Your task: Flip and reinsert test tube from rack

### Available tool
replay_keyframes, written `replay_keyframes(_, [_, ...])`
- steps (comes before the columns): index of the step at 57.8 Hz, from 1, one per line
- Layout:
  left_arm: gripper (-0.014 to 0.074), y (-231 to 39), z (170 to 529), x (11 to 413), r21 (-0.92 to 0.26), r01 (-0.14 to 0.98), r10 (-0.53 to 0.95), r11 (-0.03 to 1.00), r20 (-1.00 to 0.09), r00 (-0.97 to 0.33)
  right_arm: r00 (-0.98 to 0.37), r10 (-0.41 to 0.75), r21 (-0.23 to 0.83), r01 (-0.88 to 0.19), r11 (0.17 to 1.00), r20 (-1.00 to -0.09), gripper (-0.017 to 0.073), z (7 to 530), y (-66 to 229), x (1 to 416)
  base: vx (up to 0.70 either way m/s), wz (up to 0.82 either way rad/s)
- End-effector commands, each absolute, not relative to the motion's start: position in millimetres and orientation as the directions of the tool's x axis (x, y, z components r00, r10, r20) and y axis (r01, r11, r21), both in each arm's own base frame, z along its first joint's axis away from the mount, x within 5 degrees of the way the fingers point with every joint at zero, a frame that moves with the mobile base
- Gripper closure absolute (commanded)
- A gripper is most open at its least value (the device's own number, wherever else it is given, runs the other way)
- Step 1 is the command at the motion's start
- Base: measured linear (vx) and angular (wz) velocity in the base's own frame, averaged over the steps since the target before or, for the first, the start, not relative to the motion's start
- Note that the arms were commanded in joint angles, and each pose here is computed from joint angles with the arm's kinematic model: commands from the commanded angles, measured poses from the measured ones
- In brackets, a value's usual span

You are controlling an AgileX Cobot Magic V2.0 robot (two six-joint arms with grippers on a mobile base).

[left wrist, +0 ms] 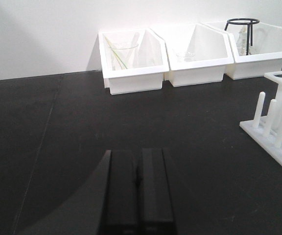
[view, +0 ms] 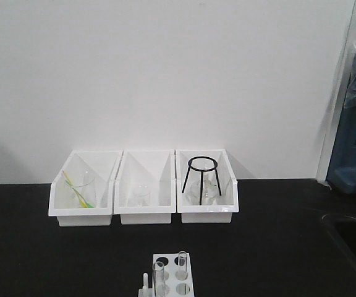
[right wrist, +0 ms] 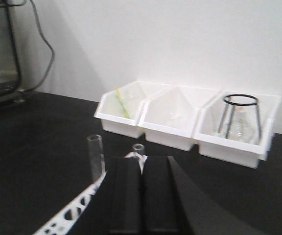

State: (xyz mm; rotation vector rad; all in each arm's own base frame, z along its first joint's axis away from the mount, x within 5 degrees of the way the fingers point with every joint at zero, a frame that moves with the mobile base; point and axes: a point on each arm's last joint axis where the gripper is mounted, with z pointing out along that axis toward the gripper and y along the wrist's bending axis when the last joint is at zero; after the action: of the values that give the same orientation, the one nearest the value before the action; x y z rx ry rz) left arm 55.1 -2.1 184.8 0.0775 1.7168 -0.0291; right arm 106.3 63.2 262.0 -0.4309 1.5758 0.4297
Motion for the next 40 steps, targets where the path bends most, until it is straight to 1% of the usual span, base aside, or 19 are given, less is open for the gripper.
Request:
replay_keyframes(1, [0.0599,-3,194,55,0.011,0.08,0.016,0.997,-0.998,-0.057,0.039,-0.055,-0.067,-0.442,0.894,-0.998,0.0573,263,51,104,0.0,0.0])
replay_keyframes(5, [0.0599,-3,194,55,0.011,0.08,0.016,0.997,-0.998,-0.057,0.029,-0.062,-0.069,-0.372,0.926,-0.998,0.0573,247,39,97,0.0,0.0])
replay_keyframes(10, [0.0599,-3,194,55,0.011,0.08,0.016,0.997,-0.998,-0.057,0.028,-0.001,-0.008,-0.273,0.962,-1.0,0.0573,232,25,86,0.0,0.0])
replay_keyframes(11, [0.0599,-3,194,55,0.011,0.08,0.016,0.997,-0.998,-0.057,0.032,-0.002,-0.01,-0.247,0.969,-0.999,0.0573,230,22,85,0.0,0.0])
replay_keyframes(14, [0.0599,-3,194,55,0.011,0.08,0.016,0.997,-0.998,-0.057,0.041,0.026,0.018,-0.191,0.981,-0.999,0.0573,223,15,77,0.0,0.0])
replay_keyframes(17, [0.0599,-3,194,55,0.011,0.08,0.016,0.997,-0.998,-0.057,0.051,0.032,0.025,-0.135,0.991,-0.998,0.0573,217,10,72,0.0,0.0])
replay_keyframes(21, [0.0599,-3,194,55,0.011,0.08,0.016,0.997,-0.998,-0.057,0.072,0.032,0.026,-0.086,0.996,-0.997,0.0573,210,6,64,0.0,0.0])
replay_keyframes(25, [0.0599,-3,194,55,0.011,0.08,0.016,0.997,-0.998,-0.057,0.102,0.034,0.028,-0.062,0.998,-0.994,0.0573,207,4,58,0.0,0.0])
replay_keyframes(35, [0.06,-3,194,55,0.011,0.08,0.016,0.997,-0.998,-0.057,0.067,-0.016,-0.018,-0.039,0.999,-0.998,0.0573,203,2,56,0.0,0.0])
replay_keyframes(40, [0.0601,-3,194,55,0.011,0.08,0.016,0.997,-0.998,-0.057,0.064,-0.018,-0.021,-0.038,0.999,-0.998,0.0572,202,2,56,0.0,0.0])
